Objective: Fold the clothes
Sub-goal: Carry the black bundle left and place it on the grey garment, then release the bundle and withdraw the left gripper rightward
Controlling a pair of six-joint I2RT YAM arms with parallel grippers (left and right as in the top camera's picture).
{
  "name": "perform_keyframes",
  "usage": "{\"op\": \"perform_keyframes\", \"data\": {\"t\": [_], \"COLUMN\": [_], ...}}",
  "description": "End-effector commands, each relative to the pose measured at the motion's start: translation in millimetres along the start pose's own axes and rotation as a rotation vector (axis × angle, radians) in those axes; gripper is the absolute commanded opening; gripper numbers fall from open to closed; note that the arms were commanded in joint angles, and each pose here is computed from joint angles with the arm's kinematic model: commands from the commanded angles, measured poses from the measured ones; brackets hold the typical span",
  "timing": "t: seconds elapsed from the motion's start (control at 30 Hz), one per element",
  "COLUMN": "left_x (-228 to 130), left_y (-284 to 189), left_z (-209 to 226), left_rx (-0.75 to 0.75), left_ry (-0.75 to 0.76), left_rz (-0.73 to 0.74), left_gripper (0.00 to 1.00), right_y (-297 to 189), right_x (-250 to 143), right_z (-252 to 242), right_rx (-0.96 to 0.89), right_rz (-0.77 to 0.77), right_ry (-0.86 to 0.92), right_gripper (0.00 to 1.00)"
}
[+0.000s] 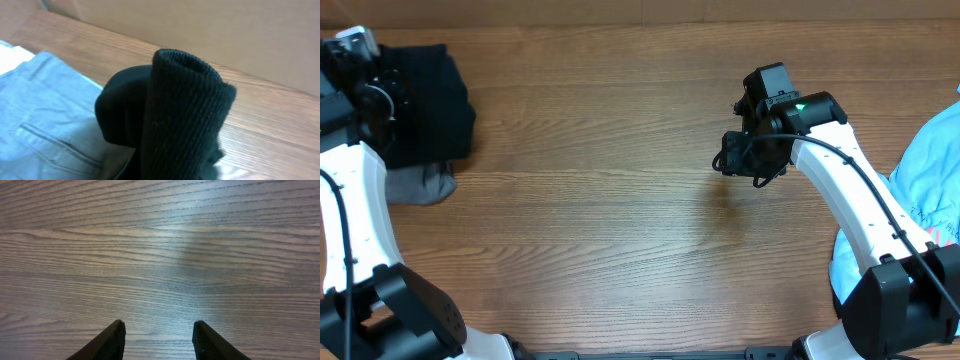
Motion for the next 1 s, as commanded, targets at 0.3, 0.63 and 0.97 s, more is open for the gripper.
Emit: {"op": "perform_keyframes", "data": {"t": [0.3, 0.63, 0.97], "left_x": [20.4, 12.2, 14.6], "left_y": [-0.6, 30.4, 55.6], "left_z": [51.2, 86.2, 153.8], "left_rx": [0.161, 0.240, 0.454], "left_ry": [-0.042, -0.068, -0.147], "left_rz": [-0.121, -0.123, -0.275], "left_gripper": [0.08, 0.09, 0.95], "right_y": [-4.2, -4.4, -4.4], "right_x": [2.8, 2.7, 2.8], "right_z": [-0.1, -0.1, -0.1], "right_rx": [-0.009, -0.009, -0.009], "right_rz": [-0.019, -0.019, -0.019], "right_ry": [0.011, 0.011, 0.011], "right_gripper": [0.48, 0.48, 0.47]}}
Point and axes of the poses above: each gripper's point midway between its finger pads, its own y axis out along the fingers, its own z axis along the line the jaws close on, x = y × z, the point moved 8 cm from there along -y, back along the fingers, and after that the axes turned 7 degrees about -y, right-handed, at the moved point
